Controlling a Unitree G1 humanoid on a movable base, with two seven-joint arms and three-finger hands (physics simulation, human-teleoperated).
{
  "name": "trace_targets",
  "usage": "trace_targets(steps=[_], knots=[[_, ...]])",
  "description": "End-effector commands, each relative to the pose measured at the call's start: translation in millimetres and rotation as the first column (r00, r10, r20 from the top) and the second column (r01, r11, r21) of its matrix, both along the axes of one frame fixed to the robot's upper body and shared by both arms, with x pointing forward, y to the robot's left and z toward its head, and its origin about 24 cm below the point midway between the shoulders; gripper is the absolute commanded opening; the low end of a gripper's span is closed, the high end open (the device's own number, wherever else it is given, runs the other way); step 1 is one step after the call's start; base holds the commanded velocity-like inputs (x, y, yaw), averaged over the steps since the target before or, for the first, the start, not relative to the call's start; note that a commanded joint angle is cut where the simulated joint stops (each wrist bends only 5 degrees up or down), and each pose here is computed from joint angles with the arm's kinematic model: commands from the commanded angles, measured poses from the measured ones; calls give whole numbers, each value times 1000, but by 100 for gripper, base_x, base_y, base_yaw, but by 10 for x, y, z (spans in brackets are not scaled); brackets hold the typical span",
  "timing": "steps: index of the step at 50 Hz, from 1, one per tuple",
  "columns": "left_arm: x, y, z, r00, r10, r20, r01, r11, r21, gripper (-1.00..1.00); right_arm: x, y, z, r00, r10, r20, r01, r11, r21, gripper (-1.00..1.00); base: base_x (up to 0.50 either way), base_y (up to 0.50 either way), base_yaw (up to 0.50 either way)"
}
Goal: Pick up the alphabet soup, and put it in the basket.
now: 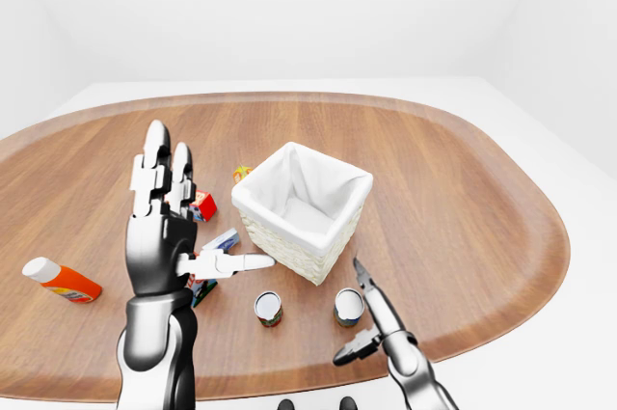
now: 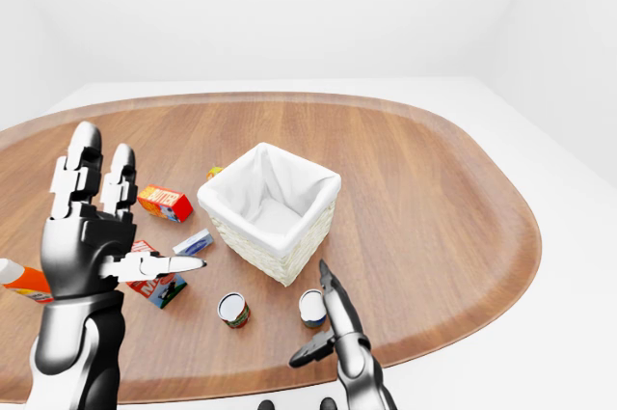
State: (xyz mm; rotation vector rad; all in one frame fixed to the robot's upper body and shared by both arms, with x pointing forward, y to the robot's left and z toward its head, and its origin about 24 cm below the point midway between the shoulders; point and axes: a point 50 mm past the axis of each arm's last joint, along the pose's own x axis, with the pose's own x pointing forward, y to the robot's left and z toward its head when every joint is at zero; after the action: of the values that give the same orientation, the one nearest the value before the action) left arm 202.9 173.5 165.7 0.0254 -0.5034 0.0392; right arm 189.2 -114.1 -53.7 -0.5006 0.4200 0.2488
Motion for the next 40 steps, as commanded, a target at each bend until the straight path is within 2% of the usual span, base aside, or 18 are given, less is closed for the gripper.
trace_targets(steps=[1, 40], knots=[[-4, -6, 6, 1000, -2, 3, 2, 1000, 1, 100, 6, 0, -26, 1000, 3, -12, -3, 1000, 4, 100, 0, 0, 0], [-8, -1, 13, 1000, -2, 7, 2, 1000, 0, 100, 31, -1, -115, 998, 0, -59, -1, 1000, -9, 100, 0, 0, 0]])
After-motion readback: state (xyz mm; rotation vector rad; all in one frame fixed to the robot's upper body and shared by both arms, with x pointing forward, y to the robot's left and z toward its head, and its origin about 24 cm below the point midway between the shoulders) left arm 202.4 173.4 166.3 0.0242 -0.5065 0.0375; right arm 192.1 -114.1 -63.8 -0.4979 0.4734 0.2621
